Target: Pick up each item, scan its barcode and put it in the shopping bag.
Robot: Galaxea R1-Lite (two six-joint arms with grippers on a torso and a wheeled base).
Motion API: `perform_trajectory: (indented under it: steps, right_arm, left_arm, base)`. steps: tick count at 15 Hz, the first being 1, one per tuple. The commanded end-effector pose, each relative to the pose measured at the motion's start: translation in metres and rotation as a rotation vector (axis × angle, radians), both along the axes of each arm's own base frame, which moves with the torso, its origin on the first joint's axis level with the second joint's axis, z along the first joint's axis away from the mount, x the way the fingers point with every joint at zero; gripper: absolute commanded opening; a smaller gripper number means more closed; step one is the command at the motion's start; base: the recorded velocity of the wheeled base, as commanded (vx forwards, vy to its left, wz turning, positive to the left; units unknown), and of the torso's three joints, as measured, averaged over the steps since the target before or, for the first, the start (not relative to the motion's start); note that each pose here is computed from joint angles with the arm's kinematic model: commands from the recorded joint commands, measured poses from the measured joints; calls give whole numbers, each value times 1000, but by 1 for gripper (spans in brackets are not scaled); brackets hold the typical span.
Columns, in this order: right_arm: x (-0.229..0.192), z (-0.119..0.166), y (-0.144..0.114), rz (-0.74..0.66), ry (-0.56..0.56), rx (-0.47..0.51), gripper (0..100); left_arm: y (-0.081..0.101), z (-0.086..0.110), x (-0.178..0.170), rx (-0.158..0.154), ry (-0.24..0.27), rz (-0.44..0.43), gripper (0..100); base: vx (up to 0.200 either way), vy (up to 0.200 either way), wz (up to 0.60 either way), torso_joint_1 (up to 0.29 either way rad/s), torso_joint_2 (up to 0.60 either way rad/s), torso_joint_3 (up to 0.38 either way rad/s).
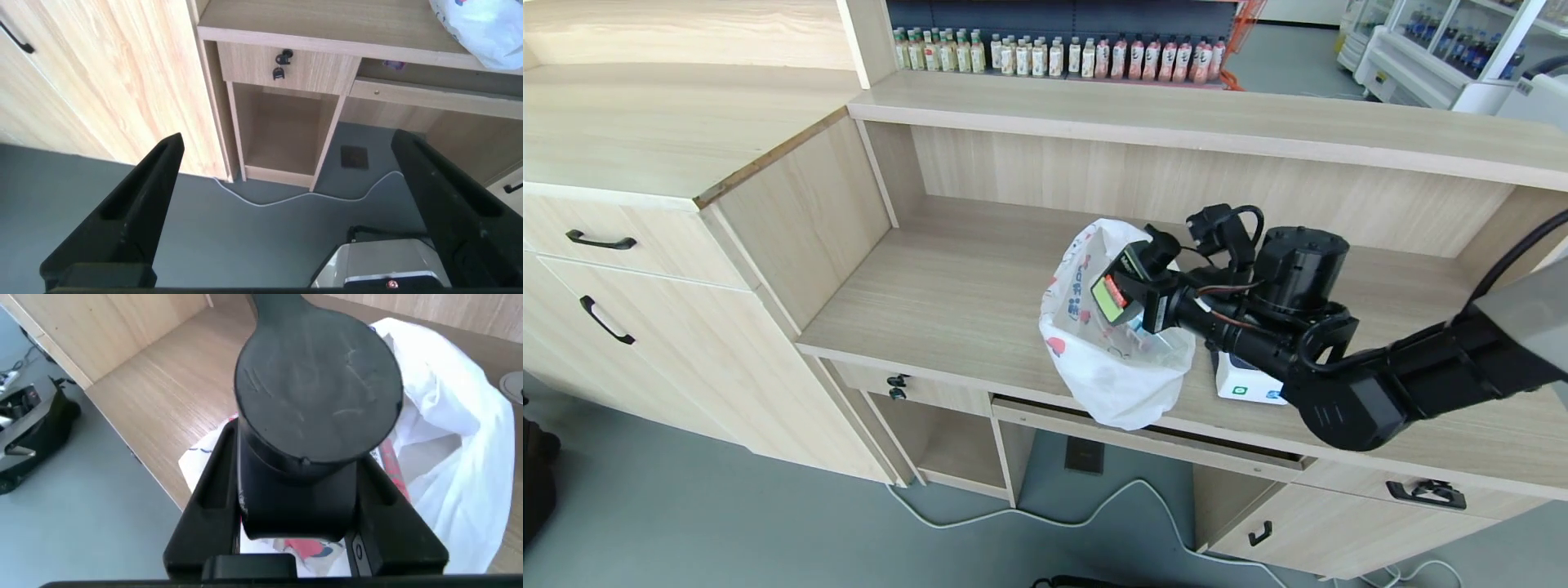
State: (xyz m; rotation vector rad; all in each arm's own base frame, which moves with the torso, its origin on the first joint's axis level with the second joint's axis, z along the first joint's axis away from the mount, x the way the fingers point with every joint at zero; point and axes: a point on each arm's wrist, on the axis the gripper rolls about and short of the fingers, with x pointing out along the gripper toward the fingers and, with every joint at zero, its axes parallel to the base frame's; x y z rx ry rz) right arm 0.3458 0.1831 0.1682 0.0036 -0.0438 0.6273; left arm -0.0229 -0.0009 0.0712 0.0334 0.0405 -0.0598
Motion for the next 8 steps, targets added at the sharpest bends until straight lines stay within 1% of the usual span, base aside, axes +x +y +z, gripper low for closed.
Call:
perform_trajectory:
  steps: [1, 3, 5, 8]
  right_arm:
    - [2, -20, 12, 21, 41, -25, 0]
    - [2, -27, 18, 34, 59, -35, 0]
    - [9, -33, 19, 30, 43, -38, 0]
    - [16, -59, 4, -3, 10, -51, 0]
  left_arm:
    - [0, 0, 0, 0, 1, 1, 100]
    - [0, 0, 0, 0, 1, 1, 100]
    - [0, 0, 0, 0, 1, 1, 100]
    - [0, 0, 0, 0, 1, 1, 100]
  base:
    - [0, 0, 0, 0, 0, 0]
    - [0, 0, 0, 0, 0, 0]
    - [0, 0, 0, 0, 0, 0]
    - [0, 0, 0, 0, 0, 0]
